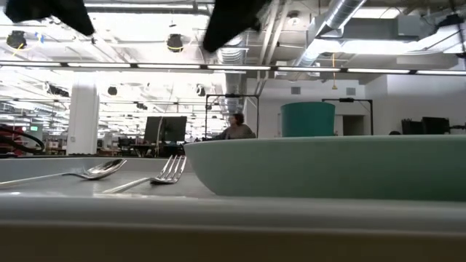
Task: Pick and place plate/cup/fork/spoon on tray
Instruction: Put the orange spoon on the blue tray to the left of the orange fork
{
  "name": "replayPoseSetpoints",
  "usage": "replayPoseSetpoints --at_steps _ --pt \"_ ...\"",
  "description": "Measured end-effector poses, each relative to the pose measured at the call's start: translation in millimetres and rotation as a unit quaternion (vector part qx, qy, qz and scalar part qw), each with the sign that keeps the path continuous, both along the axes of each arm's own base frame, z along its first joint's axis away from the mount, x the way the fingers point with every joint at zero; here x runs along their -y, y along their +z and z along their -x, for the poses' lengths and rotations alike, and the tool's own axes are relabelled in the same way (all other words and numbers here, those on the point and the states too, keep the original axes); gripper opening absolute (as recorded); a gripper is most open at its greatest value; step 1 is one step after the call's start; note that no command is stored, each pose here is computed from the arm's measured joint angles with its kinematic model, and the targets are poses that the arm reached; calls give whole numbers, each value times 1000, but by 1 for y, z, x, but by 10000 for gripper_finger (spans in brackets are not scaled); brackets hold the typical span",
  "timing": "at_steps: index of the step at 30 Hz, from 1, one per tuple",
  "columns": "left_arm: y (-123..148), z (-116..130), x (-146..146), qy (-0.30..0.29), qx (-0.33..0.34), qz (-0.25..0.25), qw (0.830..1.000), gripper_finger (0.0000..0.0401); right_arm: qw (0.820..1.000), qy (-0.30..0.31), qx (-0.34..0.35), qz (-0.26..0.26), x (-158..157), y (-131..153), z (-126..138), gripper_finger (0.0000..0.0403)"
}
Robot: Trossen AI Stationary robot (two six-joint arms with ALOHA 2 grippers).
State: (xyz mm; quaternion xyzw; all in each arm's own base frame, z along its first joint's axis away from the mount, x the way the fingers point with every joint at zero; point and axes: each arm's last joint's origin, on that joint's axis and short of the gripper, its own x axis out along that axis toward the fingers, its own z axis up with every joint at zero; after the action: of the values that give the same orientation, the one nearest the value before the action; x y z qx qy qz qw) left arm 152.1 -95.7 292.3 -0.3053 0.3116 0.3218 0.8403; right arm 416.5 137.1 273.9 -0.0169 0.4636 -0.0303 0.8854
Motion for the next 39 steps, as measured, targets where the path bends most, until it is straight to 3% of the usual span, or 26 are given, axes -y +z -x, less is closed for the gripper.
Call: replayPoseSetpoints --at_steps 4,7,11,16,27,33,39 --pt "-37 -20 7 -55 66 21 996 0 999 -25 23 32 -16 48 47 8" --pt "-60 -37 6 -62 82 28 994 0 995 -57 60 51 -24 78 80 8" --pt "-78 -57 3 -37 47 9 998 0 990 -95 97 47 -31 105 118 8" --pt "-95 -85 9 -67 -23 -3 997 0 982 -125 130 52 -41 120 151 8" --pt "-120 -125 30 -105 -135 -23 985 0 978 -148 134 62 -51 117 168 8" --pt "-131 -124 29 -85 -188 -26 978 0 978 -145 133 63 -52 117 169 8" --pt "-132 -123 28 -83 -192 -27 978 0 979 -142 133 63 -53 117 170 8"
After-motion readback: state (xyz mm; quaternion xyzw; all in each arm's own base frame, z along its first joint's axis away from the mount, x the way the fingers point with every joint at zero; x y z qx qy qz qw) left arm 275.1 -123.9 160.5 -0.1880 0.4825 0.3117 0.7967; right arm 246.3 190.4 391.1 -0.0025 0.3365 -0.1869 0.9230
